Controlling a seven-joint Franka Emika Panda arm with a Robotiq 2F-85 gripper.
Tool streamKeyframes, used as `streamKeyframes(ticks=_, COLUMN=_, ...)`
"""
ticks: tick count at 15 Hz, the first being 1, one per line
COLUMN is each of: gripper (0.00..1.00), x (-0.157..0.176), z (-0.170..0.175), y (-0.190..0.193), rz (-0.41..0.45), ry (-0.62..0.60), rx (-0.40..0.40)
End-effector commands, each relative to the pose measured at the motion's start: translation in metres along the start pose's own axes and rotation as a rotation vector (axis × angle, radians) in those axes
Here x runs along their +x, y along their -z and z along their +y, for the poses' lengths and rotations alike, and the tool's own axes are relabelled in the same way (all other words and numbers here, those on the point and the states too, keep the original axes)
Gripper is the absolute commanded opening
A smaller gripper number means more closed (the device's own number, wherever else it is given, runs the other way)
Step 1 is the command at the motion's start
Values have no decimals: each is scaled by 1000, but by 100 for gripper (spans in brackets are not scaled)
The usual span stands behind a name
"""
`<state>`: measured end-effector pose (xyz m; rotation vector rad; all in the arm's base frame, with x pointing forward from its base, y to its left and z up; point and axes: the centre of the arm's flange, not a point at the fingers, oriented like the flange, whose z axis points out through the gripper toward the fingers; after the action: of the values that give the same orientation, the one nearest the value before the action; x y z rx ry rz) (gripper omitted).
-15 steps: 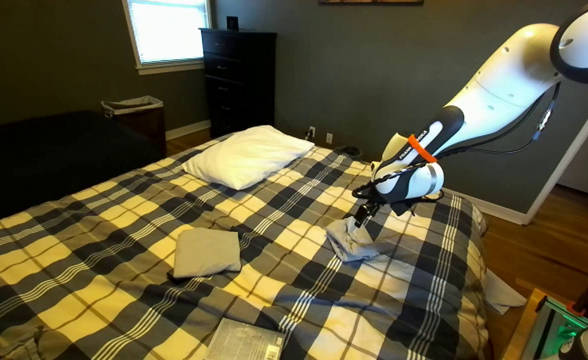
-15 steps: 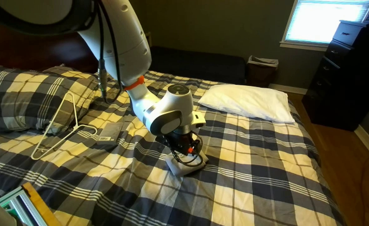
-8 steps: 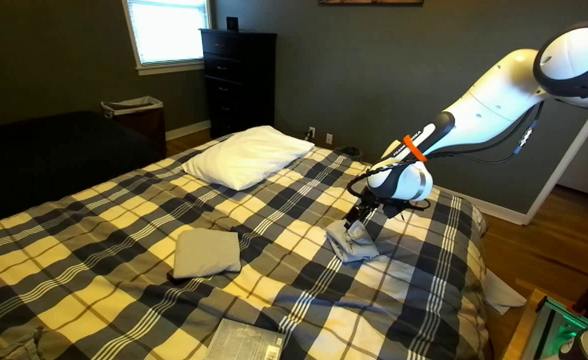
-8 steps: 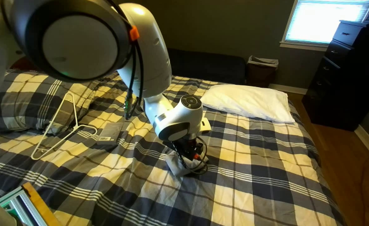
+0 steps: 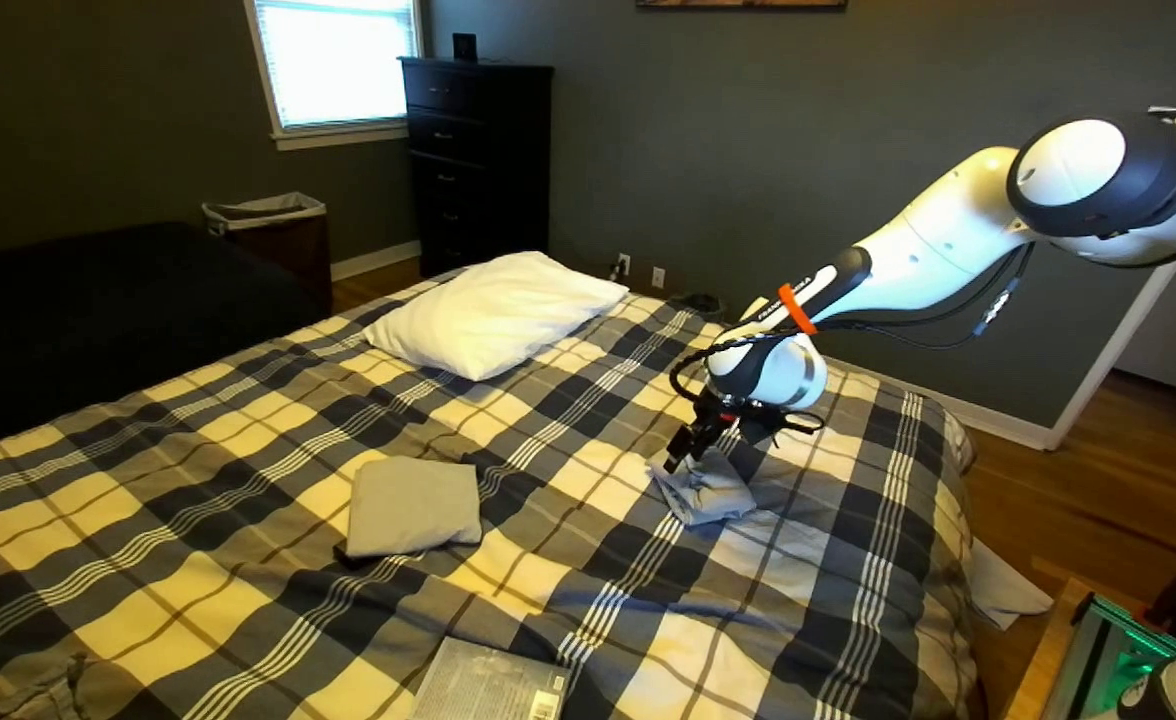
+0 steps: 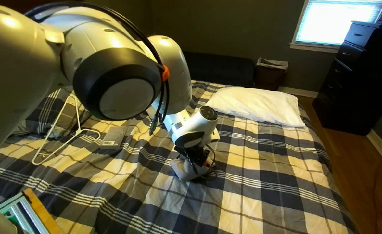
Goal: Fold the towel on the bed
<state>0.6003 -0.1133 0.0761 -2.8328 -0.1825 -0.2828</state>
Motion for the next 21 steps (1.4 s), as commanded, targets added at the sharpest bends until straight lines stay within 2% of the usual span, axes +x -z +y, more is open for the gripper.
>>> streamKeyframes(ticks=1, gripper=100, x=27, z=18, y=-34, rz=-42, ry=-24, rx=-18)
streamKeyframes(ticks=5, gripper=100, x=41, z=35, y=-52, rz=-73, ry=-52, rx=-62)
streamKeyframes(ticks=8, gripper=100, x=41, z=25, y=-41, rz=-101, ry=-41, rx=-31)
streamKeyframes(ticks=12, gripper=100, x=12, z=1, y=-4, rz=-164, ry=-43, rx=18)
streamKeyframes(ticks=13, gripper=100, x=-5, z=-7, y=12, rz=-161, ry=-24, rx=24)
streamKeyframes(ticks=17, gripper=100, x=-53, z=-19, y=52, rz=-185, ry=21, rx=-14)
streamKeyframes(ticks=18, gripper=100, x=-63, z=-21, y=62, rz=-176, ry=24, rx=-14)
streamKeyframes(ticks=19, gripper=100, x=-74, z=-20, y=73, rz=-131, ry=32, rx=-2)
streamKeyframes(ticks=21, gripper=100, x=-91, z=-22, y=95, rz=7, ry=78, rx=-16)
